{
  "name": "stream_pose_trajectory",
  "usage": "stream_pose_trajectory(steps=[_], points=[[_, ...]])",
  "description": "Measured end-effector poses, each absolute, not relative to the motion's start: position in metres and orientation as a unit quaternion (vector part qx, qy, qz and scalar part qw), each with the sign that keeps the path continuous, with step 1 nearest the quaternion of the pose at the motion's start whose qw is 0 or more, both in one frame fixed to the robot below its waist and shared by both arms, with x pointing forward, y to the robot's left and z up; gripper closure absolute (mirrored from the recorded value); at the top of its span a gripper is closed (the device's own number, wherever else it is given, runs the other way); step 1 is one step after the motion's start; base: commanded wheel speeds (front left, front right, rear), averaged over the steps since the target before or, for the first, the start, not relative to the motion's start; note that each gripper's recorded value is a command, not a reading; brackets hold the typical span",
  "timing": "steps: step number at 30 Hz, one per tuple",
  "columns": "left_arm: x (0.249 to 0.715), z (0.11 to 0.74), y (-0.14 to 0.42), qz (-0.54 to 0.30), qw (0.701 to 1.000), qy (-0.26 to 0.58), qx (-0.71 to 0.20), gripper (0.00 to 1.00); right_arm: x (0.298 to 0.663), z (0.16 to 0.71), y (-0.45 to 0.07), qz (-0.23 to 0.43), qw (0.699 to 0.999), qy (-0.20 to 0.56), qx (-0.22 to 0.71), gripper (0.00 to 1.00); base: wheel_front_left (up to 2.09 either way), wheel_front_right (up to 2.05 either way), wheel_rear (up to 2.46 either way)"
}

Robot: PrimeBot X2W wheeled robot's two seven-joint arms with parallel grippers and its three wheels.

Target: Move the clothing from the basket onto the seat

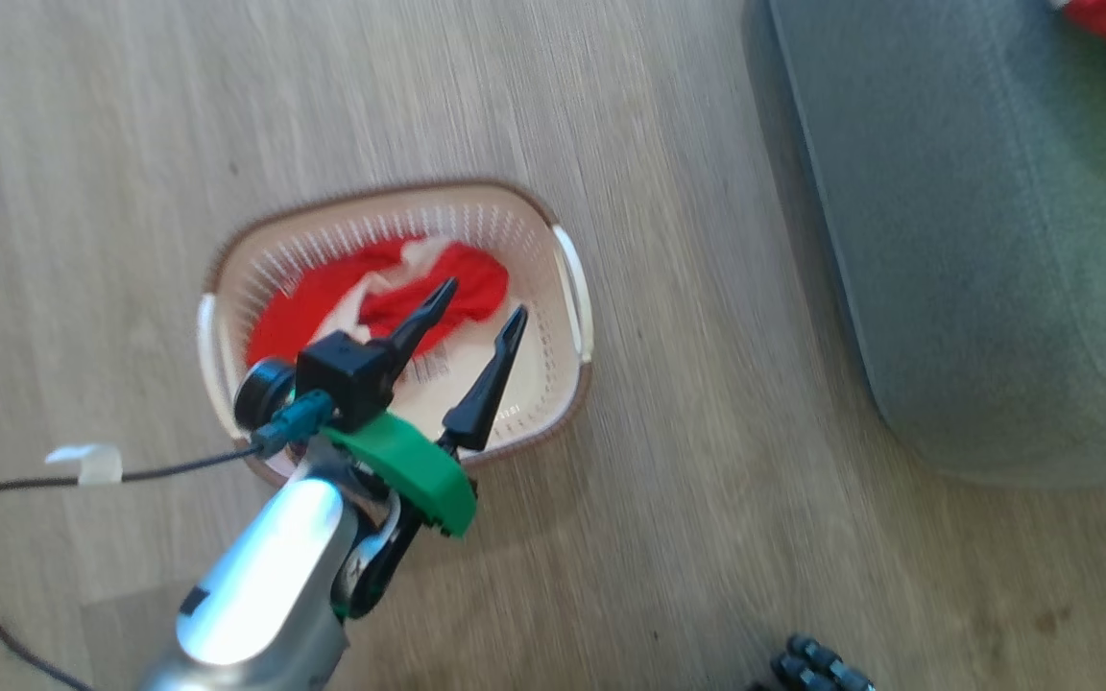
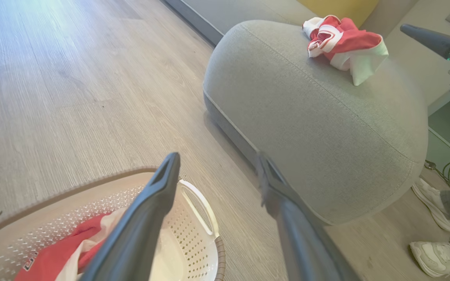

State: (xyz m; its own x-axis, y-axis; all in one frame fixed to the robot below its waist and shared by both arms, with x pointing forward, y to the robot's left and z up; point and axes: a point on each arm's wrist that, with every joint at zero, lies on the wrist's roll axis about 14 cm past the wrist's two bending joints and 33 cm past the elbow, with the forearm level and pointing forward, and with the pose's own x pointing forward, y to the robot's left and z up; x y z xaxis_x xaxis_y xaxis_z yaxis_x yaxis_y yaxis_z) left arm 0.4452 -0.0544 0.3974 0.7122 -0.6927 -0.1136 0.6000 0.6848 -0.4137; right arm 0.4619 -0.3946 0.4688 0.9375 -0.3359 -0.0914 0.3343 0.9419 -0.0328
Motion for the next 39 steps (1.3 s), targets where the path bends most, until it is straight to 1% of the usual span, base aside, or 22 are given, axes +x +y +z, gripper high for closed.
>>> stream_pose_trajectory(steps=[3,6,9,12,17,23,29,39], points=[[0.441,0.407,-0.044,-0.340,0.917,0.127,-0.168,0.00,0.451,0.481,-0.375,-0.151,0.988,0.024,0.000,0.00,0.00,0.00,0.00],[0.443,0.422,-0.029,-0.301,0.930,0.114,-0.177,0.00,0.440,0.484,-0.351,-0.129,0.992,0.011,0.007,0.00,0.00,0.00,0.00],[0.447,0.436,-0.002,-0.252,0.947,0.094,-0.175,0.00,0.431,0.480,-0.316,-0.094,0.995,0.010,0.015,0.00,0.00,0.00,0.00],[0.442,0.444,0.029,-0.210,0.960,0.082,-0.167,0.00,0.425,0.481,-0.282,-0.065,0.997,0.001,0.044,0.00,0.00,0.00,0.00],[0.421,0.449,0.070,-0.150,0.973,0.073,-0.158,0.00,0.416,0.484,-0.230,-0.005,0.998,-0.003,0.055,0.00,0.00,0.00,0.00],[0.408,0.463,0.118,-0.081,0.985,0.045,-0.147,0.00,0.411,0.482,-0.184,0.046,0.997,0.001,0.067,0.00,0.00,0.00,0.00],[0.395,0.470,0.154,-0.035,0.990,0.029,-0.134,0.00,0.412,0.487,-0.160,0.076,0.996,-0.003,0.053,0.00,0.00,0.00,0.00],[0.382,0.469,0.167,-0.018,0.991,0.027,-0.132,0.00,0.391,0.468,-0.146,0.080,0.994,0.026,0.067,0.00,0.00,0.00,0.00]])
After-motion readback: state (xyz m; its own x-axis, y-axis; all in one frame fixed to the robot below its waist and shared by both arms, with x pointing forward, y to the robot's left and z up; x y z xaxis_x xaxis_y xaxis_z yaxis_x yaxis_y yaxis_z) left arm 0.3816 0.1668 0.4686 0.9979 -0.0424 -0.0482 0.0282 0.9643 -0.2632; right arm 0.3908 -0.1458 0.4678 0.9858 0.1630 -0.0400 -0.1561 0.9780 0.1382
